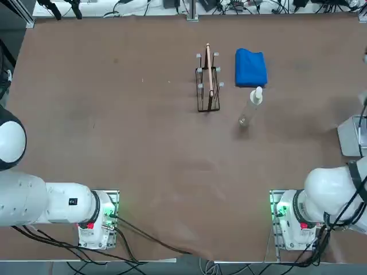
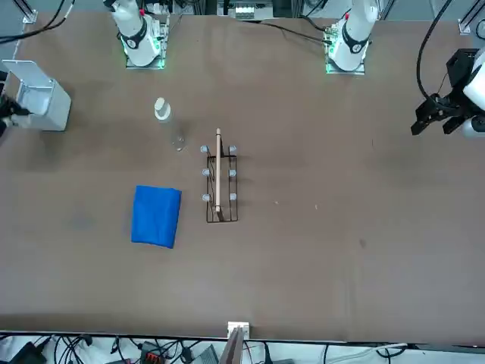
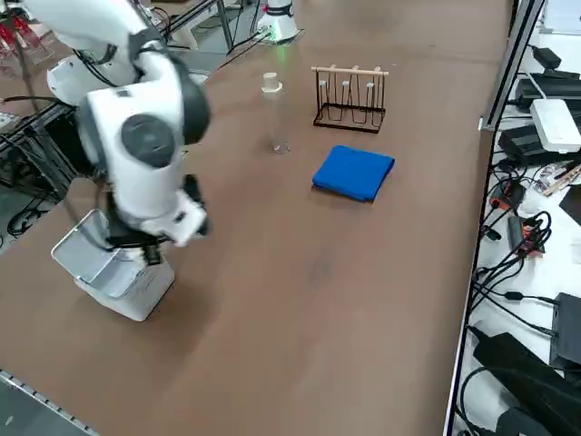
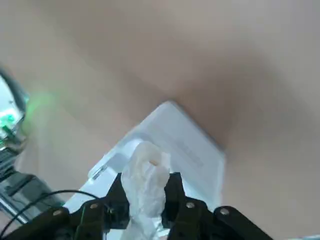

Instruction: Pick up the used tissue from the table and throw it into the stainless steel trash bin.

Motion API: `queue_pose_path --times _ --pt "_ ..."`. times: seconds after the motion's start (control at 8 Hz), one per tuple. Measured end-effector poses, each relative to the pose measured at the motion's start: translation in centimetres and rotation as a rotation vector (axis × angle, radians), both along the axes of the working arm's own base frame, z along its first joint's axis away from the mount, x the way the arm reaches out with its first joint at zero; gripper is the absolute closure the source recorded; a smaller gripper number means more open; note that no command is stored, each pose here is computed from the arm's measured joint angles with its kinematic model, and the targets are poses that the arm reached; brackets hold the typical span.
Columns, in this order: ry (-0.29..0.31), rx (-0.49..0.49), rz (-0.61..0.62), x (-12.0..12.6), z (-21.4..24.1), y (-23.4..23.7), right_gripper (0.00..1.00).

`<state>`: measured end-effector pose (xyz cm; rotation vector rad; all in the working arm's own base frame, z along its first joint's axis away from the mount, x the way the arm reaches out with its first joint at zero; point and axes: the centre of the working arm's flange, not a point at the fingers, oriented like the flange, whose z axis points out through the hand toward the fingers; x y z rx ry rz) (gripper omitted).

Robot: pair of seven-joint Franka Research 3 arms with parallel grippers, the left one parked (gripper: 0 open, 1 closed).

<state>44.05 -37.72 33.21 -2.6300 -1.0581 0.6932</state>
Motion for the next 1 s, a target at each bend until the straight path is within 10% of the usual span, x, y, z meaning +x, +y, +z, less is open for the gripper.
queue_pose_path --times 0.38,0.75,1.0 --pt "-0.005 0.054 -0.045 -6.2 -2.0 -3.7 0.54" --pt "-0.019 0.077 0.001 -6.4 -3.1 -3.4 0.05" --pt "-0.066 0.064 0.044 -4.3 -1.2 -2.4 0.00"
